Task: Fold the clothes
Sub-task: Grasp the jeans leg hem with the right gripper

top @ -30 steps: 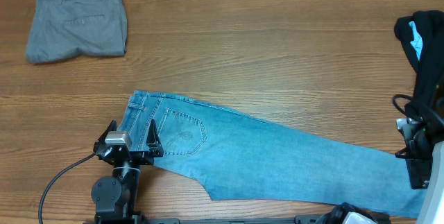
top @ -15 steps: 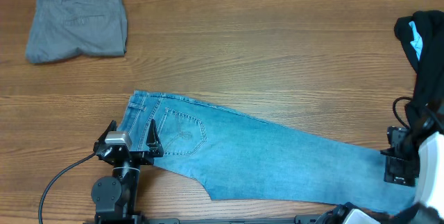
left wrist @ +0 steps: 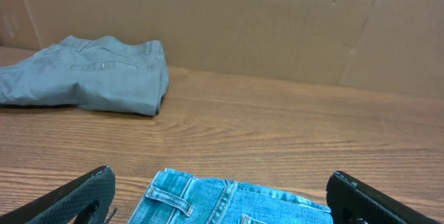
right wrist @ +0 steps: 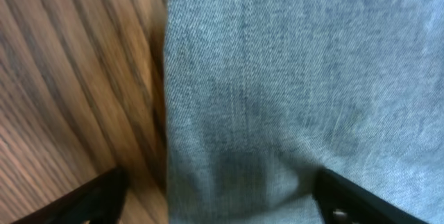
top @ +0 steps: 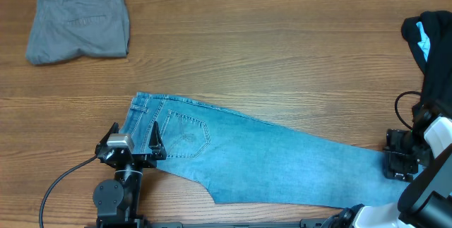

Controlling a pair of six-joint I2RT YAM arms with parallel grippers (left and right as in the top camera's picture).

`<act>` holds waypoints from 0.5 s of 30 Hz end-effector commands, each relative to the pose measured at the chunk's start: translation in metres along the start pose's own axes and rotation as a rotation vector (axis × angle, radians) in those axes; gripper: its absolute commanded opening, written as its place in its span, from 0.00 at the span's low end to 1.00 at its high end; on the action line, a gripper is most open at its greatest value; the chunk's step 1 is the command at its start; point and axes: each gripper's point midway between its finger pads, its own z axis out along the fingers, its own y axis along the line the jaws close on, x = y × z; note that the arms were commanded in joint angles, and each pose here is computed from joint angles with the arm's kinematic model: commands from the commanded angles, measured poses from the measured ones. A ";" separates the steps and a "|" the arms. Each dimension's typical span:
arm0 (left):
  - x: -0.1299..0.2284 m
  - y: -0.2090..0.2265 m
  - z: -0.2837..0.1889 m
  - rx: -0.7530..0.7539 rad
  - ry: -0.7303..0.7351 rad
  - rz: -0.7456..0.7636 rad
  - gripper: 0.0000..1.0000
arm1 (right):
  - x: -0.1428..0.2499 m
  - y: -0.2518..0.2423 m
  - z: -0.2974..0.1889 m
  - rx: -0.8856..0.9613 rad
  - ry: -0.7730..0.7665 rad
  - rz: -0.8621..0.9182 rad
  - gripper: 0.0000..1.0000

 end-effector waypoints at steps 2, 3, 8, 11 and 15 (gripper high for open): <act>0.000 -0.003 0.000 0.016 -0.003 0.012 1.00 | 0.002 -0.017 0.017 0.106 0.009 -0.054 0.73; 0.000 -0.003 0.000 0.016 -0.003 0.012 1.00 | 0.001 -0.019 0.018 0.118 0.008 -0.057 0.57; 0.000 -0.003 0.000 0.016 -0.003 0.012 1.00 | 0.001 -0.018 0.018 0.120 0.009 -0.127 0.13; 0.000 -0.003 0.000 0.016 -0.003 0.012 1.00 | -0.001 -0.012 0.014 0.103 0.011 -0.188 0.04; 0.000 -0.003 0.000 0.016 -0.003 0.012 1.00 | -0.001 0.010 -0.013 0.048 -0.011 -0.323 0.04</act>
